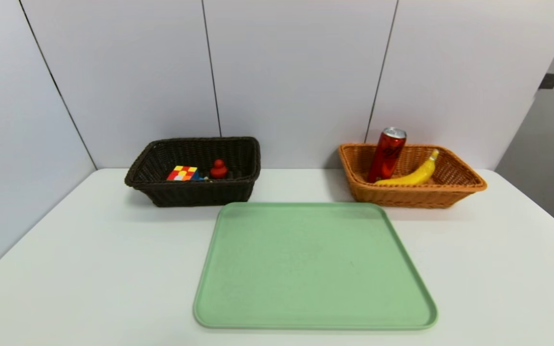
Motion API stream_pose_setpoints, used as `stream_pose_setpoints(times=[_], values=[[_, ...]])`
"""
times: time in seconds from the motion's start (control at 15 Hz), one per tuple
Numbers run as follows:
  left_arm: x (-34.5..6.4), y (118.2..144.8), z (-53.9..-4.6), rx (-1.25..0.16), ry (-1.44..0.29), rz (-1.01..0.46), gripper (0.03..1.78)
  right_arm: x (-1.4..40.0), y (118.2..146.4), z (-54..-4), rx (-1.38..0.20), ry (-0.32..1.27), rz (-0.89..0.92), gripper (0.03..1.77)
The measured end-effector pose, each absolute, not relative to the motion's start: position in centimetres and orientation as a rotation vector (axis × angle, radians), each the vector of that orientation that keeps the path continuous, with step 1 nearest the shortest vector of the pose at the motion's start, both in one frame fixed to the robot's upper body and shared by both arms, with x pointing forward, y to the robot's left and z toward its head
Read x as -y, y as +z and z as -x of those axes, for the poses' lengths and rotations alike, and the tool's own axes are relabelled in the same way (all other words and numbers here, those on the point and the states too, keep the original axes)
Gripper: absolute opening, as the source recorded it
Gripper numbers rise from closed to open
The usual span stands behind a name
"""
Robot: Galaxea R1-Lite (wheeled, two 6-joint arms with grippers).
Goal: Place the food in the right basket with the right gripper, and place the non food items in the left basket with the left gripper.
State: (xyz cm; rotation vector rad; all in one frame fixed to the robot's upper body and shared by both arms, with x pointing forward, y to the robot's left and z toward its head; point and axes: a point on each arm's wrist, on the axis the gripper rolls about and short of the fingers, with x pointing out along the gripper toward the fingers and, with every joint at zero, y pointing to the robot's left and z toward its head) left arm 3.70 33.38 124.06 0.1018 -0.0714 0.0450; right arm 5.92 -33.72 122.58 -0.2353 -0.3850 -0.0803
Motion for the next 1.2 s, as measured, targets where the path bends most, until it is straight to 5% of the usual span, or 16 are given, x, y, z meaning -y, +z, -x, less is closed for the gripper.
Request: stream_pose_setpoints(times=[0.27,0.4,1.2], values=[[-33.4,120.4,-6.5,0.155,0.032,-0.141,1.69,33.6,119.8,-6.8,0.15,-0.006,0.212,1.7],[-33.3,119.1,-6.8,0.067,-0.007,-0.133,1.69,33.5,118.4,-6.9,0.018,0.052,0.146,1.7],[-33.3,118.2,-6.9,-0.006,-0.018,-0.088,1.69,33.6,118.3,-6.9,0.005,0.021,0.078,1.7]])
